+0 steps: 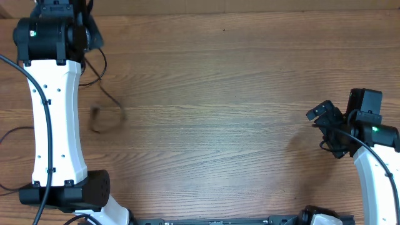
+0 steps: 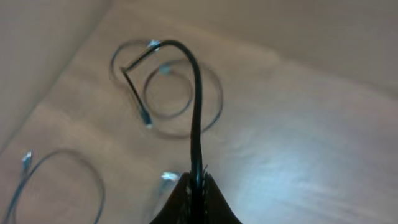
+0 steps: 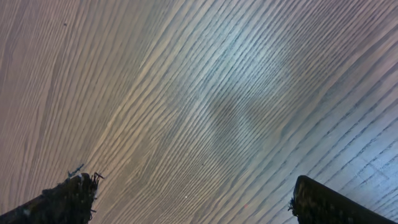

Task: Untangle cables
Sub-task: 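Carry the cable with the left gripper to the upper left and lower it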

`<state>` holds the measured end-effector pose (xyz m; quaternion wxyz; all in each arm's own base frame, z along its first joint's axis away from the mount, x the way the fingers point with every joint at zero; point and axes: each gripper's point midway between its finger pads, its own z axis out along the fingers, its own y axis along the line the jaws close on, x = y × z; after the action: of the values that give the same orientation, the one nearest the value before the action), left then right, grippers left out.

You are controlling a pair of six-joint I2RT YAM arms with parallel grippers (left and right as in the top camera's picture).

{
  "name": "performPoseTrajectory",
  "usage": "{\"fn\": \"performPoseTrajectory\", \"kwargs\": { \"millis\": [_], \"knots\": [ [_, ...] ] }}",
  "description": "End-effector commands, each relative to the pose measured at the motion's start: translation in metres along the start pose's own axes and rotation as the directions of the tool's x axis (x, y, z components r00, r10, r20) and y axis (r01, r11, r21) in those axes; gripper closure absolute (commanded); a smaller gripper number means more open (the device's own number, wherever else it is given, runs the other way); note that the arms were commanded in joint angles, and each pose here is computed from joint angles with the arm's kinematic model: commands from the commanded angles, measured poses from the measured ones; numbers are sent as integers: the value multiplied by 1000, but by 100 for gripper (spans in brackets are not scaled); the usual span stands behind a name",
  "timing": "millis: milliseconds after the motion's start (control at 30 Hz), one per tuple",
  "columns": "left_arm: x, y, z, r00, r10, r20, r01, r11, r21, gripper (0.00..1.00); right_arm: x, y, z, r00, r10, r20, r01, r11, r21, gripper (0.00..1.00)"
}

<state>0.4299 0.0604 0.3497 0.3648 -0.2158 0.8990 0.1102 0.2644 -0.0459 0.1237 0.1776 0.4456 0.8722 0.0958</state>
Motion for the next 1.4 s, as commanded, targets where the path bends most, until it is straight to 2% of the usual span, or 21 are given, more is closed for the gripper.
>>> {"fn": "performPoseTrajectory", "kwargs": {
  "millis": [0,67,300,533,667,733,800,967,1067,1133,1200,1300,1367],
  "knots": [
    [-4,-27,-8,1000,28,6,-28,985,169,96,-2,0,0,1000,12,3,-12,1000,-4,0],
    [-2,-33,-9,1000,29,-5,-28,979,203,96,-2,0,0,1000,13,3,-13,1000,-4,0],
    [25,-26,-5,991,69,-112,-49,984,174,95,-2,0,0,1000,18,4,-18,1000,-4,0],
    [54,-29,19,972,102,-212,-67,984,164,96,-2,0,0,1000,30,2,-30,1000,-4,0],
    [84,-47,30,942,142,-306,-59,963,263,96,-2,1,0,1000,31,4,-31,1000,-5,0],
    [86,-65,25,933,221,-285,-101,919,382,96,-2,1,0,1000,31,4,-31,1000,-5,0],
    [80,-87,16,923,337,-187,-195,826,528,96,-2,1,0,1000,31,4,-31,1000,-5,0],
    [36,-106,18,911,402,86,-380,744,549,96,-2,0,0,1000,30,3,-30,1000,-4,0],
    [15,-112,17,900,394,188,-430,730,531,96,-2,0,0,1000,31,3,-31,1000,-4,0],
    [13,-113,17,900,390,196,-432,730,530,96,-2,0,0,1000,31,3,-31,1000,-4,0],
    [28,-109,20,897,420,139,-424,727,540,96,-2,0,0,1000,30,3,-30,1000,-4,0],
    [64,-99,30,833,550,65,-490,679,546,96,-2,0,0,1000,31,3,-31,1000,-4,0],
    [85,-89,45,801,599,1,-509,679,530,96,-2,1,0,1000,30,4,-30,1000,-5,0]
  ]
}}
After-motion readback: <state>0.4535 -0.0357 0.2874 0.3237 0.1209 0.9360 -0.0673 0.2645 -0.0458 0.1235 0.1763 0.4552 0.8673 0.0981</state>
